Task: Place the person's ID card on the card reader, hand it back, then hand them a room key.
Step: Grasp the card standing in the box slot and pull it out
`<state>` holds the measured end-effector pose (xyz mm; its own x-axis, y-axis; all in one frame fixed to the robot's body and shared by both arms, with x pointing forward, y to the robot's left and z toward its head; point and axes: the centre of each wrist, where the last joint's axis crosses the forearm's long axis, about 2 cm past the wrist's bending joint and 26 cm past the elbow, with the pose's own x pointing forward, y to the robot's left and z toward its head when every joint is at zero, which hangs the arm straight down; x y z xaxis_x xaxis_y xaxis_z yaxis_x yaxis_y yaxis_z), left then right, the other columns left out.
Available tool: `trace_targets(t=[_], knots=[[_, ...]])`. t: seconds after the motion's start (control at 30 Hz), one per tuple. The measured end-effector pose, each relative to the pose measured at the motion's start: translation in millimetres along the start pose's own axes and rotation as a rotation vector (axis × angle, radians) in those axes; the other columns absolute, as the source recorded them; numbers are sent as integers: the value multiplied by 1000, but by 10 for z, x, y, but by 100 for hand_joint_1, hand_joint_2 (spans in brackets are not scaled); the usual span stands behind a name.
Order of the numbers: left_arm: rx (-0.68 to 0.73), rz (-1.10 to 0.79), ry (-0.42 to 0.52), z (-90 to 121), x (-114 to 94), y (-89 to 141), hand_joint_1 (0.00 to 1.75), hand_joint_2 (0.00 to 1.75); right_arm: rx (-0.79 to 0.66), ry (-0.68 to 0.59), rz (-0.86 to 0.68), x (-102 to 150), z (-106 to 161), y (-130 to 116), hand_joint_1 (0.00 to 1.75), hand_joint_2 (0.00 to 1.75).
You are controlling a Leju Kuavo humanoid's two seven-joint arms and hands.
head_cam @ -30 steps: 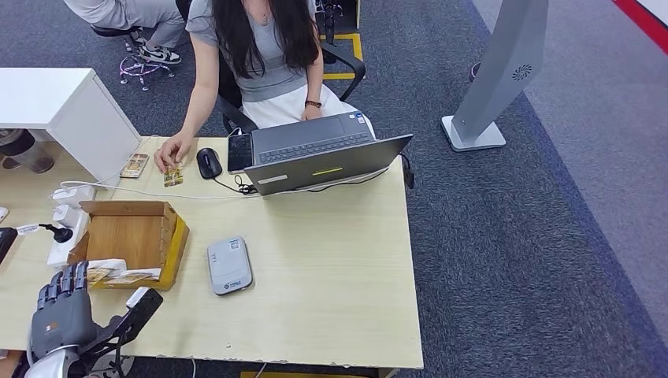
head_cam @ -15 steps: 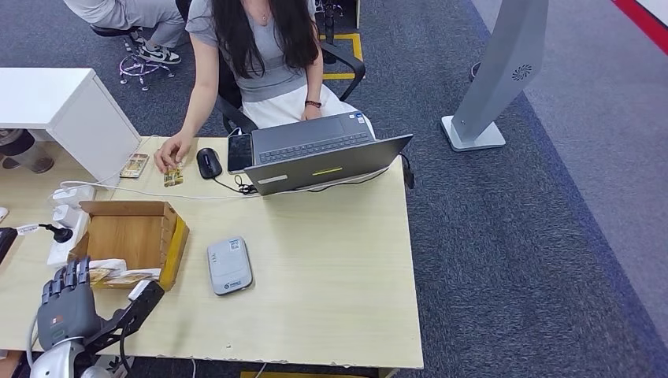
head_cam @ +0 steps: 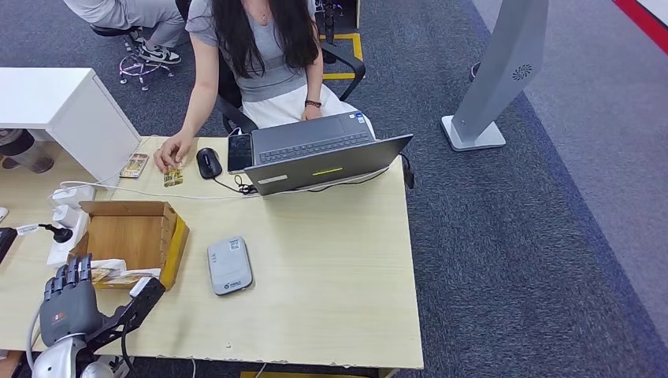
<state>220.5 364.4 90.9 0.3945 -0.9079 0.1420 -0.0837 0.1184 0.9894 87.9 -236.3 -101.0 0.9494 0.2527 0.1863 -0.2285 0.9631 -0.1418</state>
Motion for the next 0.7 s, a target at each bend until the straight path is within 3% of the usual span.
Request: trace_targets(t=[0.47,0.7], knots=[[0,3,0,-6,5,-7,0,175,0,0,2,0,0,0,0,175],[38,22,-9,-104,61,62,0,175,0,-2,6,2,0,0,0,175]])
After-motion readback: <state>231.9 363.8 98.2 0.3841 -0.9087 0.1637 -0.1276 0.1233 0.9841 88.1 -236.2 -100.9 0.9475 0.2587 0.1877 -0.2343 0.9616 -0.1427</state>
